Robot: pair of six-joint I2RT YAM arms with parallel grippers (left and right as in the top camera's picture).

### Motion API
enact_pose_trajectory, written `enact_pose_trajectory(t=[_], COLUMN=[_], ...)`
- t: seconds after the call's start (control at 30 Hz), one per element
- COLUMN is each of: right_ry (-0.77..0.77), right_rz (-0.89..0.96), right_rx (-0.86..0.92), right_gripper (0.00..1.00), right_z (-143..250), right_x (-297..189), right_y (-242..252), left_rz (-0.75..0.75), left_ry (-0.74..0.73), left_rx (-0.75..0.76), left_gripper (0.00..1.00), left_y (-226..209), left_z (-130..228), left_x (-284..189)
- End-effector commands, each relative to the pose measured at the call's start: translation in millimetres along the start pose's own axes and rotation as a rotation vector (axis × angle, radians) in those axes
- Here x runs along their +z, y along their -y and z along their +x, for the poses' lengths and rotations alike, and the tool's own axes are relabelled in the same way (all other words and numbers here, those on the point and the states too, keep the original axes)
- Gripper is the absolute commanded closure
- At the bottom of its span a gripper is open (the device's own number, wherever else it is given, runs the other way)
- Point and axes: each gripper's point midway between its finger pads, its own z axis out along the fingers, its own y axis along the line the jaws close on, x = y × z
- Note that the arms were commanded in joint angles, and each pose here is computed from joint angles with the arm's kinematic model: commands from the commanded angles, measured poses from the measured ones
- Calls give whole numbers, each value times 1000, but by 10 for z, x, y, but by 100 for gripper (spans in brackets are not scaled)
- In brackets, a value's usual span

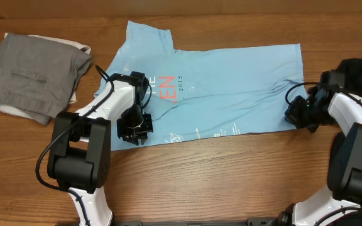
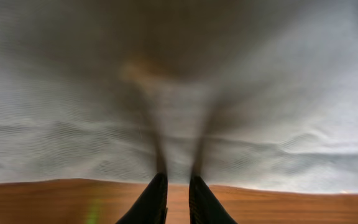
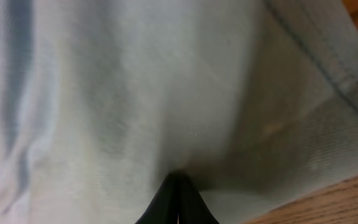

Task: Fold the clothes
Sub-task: 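Release both grippers and press the folded sides flat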

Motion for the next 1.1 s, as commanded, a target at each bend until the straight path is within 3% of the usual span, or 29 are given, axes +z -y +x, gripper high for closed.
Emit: enact_pose_trajectory(t=[0.0,0.1,0.33,0.8,0.9,1.07], right_ry=[4,0,-7,-224,-233,-203], right_rz=[113,231,243,431,435,394], right_rx=[35,136,141,249,250,234], right_gripper=[96,96,96,96,96,96], right_z=[61,166,323,938,961,761], right_x=[48,65,245,51,33,-195], right_y=[213,453,580,889,892,712], left_rz=[-94,-161,-175,-291,-291,-252], left_ry=[57,90,60,35,19,71], left_rx=[-51,-118,-113,-173,-181,-191], left_gripper=[83,83,85,86,96,96], left_y=[-192,-333,-388,-819,-887,-856], left_z=[-63,-106,-19,21,34,-11], left_x=[-44,-24,87,54,49,-128])
